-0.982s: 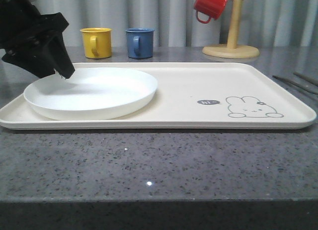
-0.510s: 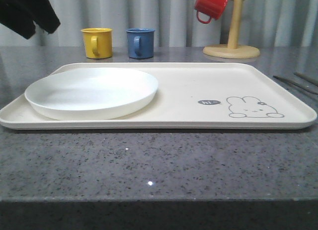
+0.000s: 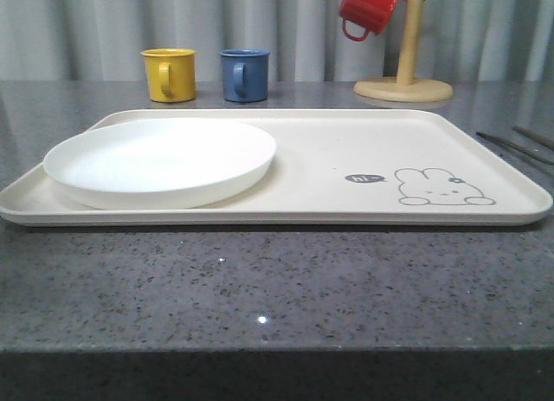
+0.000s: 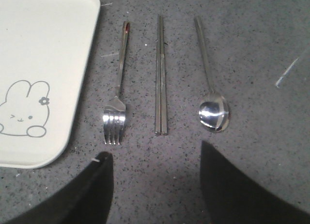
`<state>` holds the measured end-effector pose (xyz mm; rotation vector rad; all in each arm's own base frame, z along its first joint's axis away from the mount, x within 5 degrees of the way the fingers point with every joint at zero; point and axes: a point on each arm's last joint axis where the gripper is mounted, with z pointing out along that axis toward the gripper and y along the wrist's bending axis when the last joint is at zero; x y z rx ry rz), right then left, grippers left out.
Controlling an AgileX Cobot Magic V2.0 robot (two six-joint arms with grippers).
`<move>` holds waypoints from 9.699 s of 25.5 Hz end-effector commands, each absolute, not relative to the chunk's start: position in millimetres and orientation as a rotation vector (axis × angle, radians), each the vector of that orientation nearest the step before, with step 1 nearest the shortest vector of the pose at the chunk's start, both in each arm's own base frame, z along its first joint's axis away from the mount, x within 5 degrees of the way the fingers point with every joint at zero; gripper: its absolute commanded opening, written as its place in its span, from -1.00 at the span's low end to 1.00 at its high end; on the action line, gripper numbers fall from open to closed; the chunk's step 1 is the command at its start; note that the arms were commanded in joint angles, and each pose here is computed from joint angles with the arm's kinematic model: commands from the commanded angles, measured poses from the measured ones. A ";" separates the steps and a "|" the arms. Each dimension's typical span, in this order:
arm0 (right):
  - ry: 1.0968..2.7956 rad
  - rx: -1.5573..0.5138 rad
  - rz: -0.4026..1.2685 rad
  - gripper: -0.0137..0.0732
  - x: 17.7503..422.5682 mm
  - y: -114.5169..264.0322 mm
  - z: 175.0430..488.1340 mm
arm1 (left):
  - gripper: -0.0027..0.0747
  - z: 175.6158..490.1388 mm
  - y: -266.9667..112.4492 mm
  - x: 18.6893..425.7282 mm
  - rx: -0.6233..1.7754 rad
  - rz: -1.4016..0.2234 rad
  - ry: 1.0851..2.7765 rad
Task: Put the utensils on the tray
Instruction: 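Raise the left gripper away from the plate, then grasp the steel fork on the table with the right gripper, then carry the fork onto the tray beside the bunny drawing and release, then lift the right gripper away from the fork, then grasp the steel chopsticks on the table with the right gripper, then lay the chopsticks on the tray beside the fork and release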
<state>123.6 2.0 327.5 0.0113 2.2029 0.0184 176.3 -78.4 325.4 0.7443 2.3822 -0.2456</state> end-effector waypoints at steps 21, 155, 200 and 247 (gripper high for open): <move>2.554 -0.101 0.077 0.31 220.3 25.2 343.1 | 0.02 350.0 -64.8 150.9 0.575 -0.228 2.206; 2.626 -0.232 0.283 -0.05 326.5 174.8 350.3 | 0.02 348.1 -65.9 153.7 0.576 -0.229 2.217; 2.976 0.022 0.023 -0.05 336.1 -5.0 276.7 | 0.02 348.1 -65.9 153.7 0.576 -0.229 2.217; 2.852 -0.062 0.450 -0.68 333.6 131.5 313.0 | 0.02 348.1 -65.9 153.7 0.576 -0.229 2.217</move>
